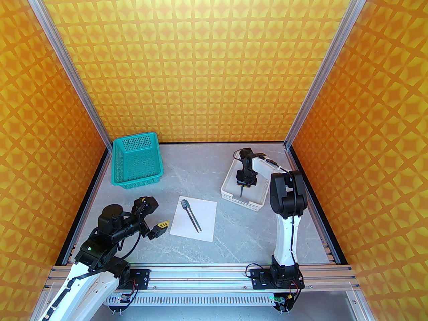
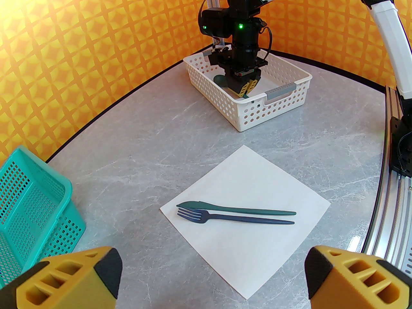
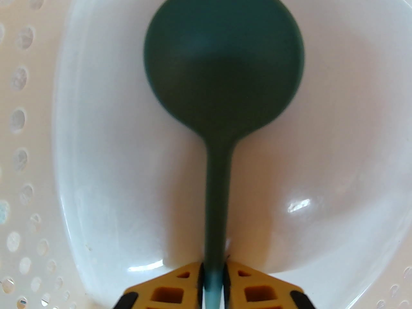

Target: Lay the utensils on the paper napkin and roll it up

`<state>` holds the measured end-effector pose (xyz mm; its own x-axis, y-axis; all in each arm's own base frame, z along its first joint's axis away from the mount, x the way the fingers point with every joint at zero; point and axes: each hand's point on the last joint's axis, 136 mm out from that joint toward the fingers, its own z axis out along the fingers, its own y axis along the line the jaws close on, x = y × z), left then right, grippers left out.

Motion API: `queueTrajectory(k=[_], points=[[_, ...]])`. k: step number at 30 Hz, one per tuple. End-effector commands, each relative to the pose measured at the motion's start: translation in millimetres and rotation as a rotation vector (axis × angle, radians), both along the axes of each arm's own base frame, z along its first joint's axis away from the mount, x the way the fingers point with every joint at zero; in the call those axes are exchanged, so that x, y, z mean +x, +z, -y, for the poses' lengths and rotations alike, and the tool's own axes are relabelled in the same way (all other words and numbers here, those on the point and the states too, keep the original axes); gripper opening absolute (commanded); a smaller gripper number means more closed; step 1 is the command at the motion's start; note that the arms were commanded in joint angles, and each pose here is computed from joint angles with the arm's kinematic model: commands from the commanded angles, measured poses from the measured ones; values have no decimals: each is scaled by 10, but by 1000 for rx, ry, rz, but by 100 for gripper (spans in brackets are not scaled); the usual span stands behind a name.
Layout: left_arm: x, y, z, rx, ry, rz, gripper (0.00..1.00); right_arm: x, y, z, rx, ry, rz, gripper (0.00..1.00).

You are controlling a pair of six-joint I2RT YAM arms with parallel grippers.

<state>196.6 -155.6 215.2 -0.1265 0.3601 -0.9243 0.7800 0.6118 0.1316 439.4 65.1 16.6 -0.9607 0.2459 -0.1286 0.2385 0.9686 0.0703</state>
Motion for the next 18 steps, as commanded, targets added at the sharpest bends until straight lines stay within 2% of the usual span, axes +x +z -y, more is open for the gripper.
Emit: queueTrajectory(k=[1,18], points=[[-67,-75,33,9,-33,-18,99,-55,-204,-20,4,7,-43,17],[-72,-77,35,10,-35,-17,99,-12,69,57,-40,25,9,17]])
